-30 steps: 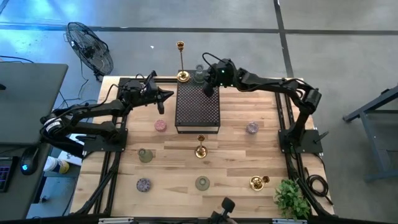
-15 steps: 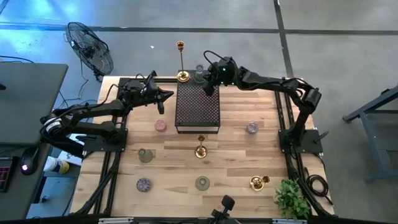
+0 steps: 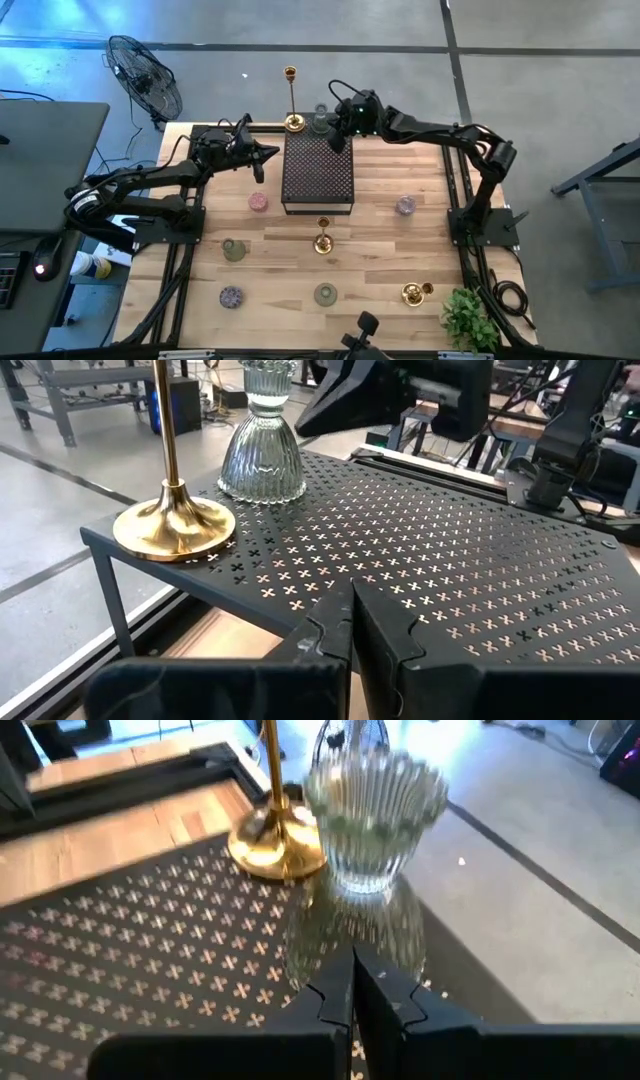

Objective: Pick & Place candle stick holders
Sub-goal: Adjust the green candle holder on the shelf

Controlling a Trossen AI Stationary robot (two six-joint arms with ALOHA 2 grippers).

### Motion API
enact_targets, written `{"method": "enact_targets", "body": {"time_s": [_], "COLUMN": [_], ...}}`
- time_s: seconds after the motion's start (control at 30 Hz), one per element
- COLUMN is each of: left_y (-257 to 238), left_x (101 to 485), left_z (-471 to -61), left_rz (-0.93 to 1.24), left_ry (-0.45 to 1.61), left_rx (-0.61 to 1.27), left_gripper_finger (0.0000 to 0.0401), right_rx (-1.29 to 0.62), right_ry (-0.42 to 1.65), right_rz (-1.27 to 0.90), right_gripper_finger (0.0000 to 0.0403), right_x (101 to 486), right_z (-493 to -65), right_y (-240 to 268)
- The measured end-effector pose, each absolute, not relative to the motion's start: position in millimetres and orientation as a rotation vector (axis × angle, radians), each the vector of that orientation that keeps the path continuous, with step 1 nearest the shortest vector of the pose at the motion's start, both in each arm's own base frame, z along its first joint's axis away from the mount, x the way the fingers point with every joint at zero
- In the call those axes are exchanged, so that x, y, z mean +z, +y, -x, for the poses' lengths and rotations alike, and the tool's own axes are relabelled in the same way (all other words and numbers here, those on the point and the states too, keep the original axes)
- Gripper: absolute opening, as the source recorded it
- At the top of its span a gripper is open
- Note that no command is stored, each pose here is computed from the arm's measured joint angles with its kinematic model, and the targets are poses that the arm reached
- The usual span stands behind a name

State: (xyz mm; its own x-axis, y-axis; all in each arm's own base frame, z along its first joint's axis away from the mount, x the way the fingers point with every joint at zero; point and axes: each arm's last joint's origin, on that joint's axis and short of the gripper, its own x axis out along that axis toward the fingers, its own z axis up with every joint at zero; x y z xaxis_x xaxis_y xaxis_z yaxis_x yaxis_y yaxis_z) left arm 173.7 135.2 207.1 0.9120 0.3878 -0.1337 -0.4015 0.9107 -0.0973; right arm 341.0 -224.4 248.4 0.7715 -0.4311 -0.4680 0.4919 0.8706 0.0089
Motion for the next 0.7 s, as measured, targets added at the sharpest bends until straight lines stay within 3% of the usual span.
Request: {"method": "enact_targets", "body": {"time_s": [0.4, 0.7], "left_y": [135.2, 135.2], "left_x": [207.0, 207.0], "left_z": [-173.7, -173.7], "left_rz": [0.124, 0.124], "left_ry": [0.113, 0.113], "left_rx": [0.410, 0.409], "left_gripper_finger": [0.0001, 0.0001], "right_rx": [-0.478, -0.450], "right_ry": [0.620, 0.609], "right_rz": [-0.180, -0.204], "right_gripper_finger": [0.0000, 0.0000], "right_x": [272.2, 252.0], "right_z": [-337.4, -343.2], "right_y": [-225.8, -228.5]}}
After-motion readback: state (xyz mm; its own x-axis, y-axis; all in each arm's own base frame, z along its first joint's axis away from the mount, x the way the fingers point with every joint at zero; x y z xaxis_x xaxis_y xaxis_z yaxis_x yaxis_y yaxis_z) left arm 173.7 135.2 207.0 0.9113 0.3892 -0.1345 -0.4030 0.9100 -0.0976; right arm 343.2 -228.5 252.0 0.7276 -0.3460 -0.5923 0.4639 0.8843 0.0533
